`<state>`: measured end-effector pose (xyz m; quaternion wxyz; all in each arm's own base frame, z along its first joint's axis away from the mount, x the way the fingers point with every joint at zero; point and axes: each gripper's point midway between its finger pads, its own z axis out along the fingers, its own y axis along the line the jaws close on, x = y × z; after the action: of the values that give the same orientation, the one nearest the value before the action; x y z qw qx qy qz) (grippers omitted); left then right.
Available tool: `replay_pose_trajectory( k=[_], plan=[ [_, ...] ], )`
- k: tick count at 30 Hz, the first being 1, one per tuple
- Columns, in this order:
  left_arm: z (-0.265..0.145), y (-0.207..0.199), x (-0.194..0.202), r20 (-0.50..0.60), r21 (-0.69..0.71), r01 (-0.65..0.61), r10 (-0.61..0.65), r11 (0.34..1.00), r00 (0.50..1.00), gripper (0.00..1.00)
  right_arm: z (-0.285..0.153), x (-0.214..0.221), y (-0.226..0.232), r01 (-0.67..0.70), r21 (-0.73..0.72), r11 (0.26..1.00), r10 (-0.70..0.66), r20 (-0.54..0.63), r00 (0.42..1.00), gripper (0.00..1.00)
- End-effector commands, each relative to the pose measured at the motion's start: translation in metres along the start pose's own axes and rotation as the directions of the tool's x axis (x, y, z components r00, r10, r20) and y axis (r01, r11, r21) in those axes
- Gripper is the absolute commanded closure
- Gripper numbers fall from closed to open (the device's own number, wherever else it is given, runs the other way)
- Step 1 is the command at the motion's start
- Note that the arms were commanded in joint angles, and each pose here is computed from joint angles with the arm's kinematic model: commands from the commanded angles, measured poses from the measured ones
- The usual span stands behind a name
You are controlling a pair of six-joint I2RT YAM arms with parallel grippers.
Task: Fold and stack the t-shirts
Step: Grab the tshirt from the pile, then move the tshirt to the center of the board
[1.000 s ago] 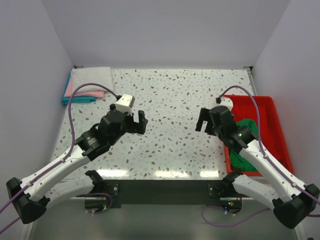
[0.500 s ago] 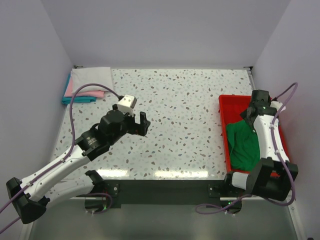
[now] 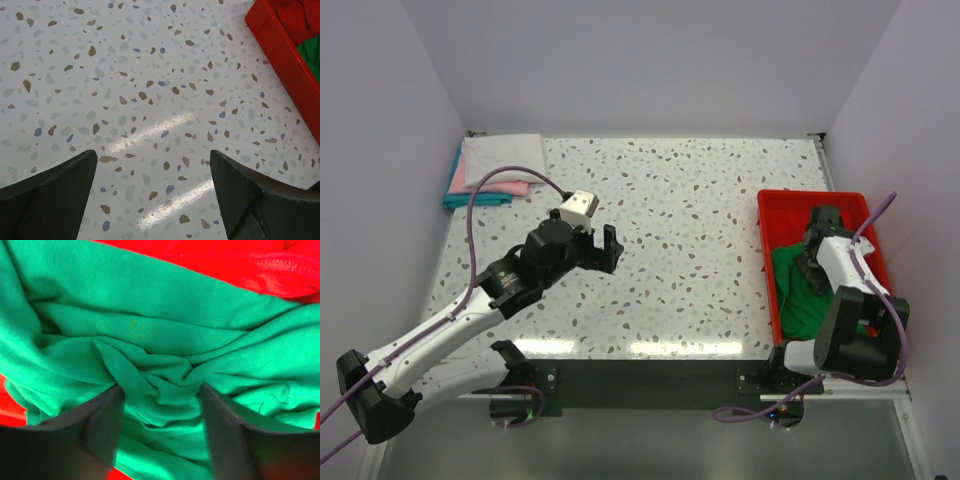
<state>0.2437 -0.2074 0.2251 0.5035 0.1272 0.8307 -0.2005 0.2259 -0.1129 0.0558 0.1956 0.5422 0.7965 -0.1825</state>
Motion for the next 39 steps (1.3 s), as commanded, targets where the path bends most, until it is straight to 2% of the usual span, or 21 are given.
replay_pose_trajectory(
  k=[1,2,4,5,11,16,19,20,23,24,26,27,30,32,33,34,35,36,37,38,39],
  plan=[
    [0.003,-0.003,-0.005,0.024,0.016,0.006,-0.006,1.000,1.000,0.00,-0.002,-0.014,0.008,-0.061,-0.049,0.997,0.064,0.065,0.996,0.51],
    [0.003,-0.003,-0.006,0.024,0.014,0.006,-0.006,1.000,1.000,0.00,-0.005,-0.015,0.006,-0.062,-0.052,0.997,0.066,0.071,0.995,0.75],
    [0.004,-0.004,-0.005,0.021,0.016,0.005,-0.005,1.000,1.000,0.00,-0.016,-0.024,0.005,-0.062,-0.079,0.995,0.070,0.101,0.992,0.96],
    [0.004,-0.003,-0.005,0.022,0.013,0.005,-0.006,1.000,1.000,0.00,-0.021,-0.026,0.004,-0.057,-0.089,0.994,0.066,0.103,0.992,1.00],
    [0.002,-0.003,-0.009,0.033,0.014,0.005,-0.005,1.000,0.999,0.00,-0.084,-0.063,0.009,-0.033,-0.244,0.969,0.079,0.181,0.980,1.00],
    [0.000,-0.003,-0.010,0.039,0.013,0.006,-0.006,1.000,0.999,0.00,-0.159,-0.097,0.025,0.027,-0.469,0.883,0.107,0.257,0.960,1.00],
    [0.000,-0.002,-0.011,0.043,0.010,0.007,-0.007,1.000,0.999,0.00,-0.215,-0.107,0.044,0.115,-0.649,0.752,0.104,0.288,0.952,1.00],
    [0.000,-0.001,-0.012,0.047,0.003,0.008,-0.008,1.000,0.999,0.00,-0.243,-0.111,0.052,0.150,-0.724,0.673,0.110,0.299,0.948,1.00],
    [-0.001,0.001,-0.015,0.055,-0.013,0.016,-0.016,1.000,0.998,0.00,-0.281,-0.114,0.065,0.210,-0.801,0.560,0.098,0.316,0.944,1.00],
    [-0.003,0.004,-0.019,0.068,-0.033,0.024,-0.022,0.999,0.997,0.00,-0.307,-0.111,0.074,0.244,-0.842,0.481,0.076,0.317,0.945,1.00],
    [-0.007,0.012,-0.025,0.091,-0.075,0.052,-0.045,0.996,0.995,0.00,-0.342,-0.109,0.083,0.286,-0.877,0.387,0.068,0.336,0.939,1.00],
    [-0.010,0.014,-0.028,0.102,-0.089,0.065,-0.056,0.994,0.993,0.00,-0.349,-0.108,0.091,0.298,-0.874,0.384,0.065,0.348,0.935,1.00],
    [-0.020,0.027,-0.039,0.154,-0.155,0.124,-0.100,0.980,0.983,0.00,-0.417,-0.059,0.111,0.396,-0.897,0.196,-0.010,0.402,0.915,1.00],
    [-0.027,0.031,-0.047,0.182,-0.174,0.155,-0.123,0.972,0.976,0.00,-0.452,-0.043,0.126,0.417,-0.903,0.105,-0.028,0.416,0.909,1.00],
    [-0.033,0.037,-0.053,0.212,-0.200,0.176,-0.133,0.964,0.968,0.00,-0.476,-0.014,0.128,0.437,-0.899,0.019,-0.078,0.434,0.897,1.00],
    [-0.037,0.040,-0.057,0.228,-0.208,0.187,-0.139,0.960,0.964,0.00,-0.481,0.002,0.144,0.472,-0.882,0.016,-0.107,0.467,0.877,1.00],
    [-0.045,0.044,-0.064,0.258,-0.222,0.212,-0.152,0.952,0.954,0.00,-0.509,0.006,0.142,0.483,-0.875,-0.038,-0.086,0.485,0.871,1.00],
    [-0.048,0.046,-0.066,0.270,-0.231,0.223,-0.157,0.947,0.950,0.00,-0.533,0.037,0.137,0.497,-0.860,-0.121,-0.125,0.509,0.851,1.00],
    [-0.052,0.050,-0.069,0.284,-0.241,0.235,-0.163,0.942,0.945,0.00,-0.533,0.058,0.152,0.539,-0.835,-0.108,-0.159,0.550,0.820,1.00],
    [-0.058,0.054,-0.073,0.309,-0.254,0.256,-0.173,0.933,0.935,0.00,-0.561,0.058,0.145,0.532,-0.831,-0.163,-0.131,0.552,0.823,1.00],
    [-0.061,0.056,-0.075,0.318,-0.260,0.264,-0.176,0.929,0.932,0.00,-0.576,0.079,0.141,0.534,-0.816,-0.220,-0.153,0.570,0.808,1.00]
  ],
)
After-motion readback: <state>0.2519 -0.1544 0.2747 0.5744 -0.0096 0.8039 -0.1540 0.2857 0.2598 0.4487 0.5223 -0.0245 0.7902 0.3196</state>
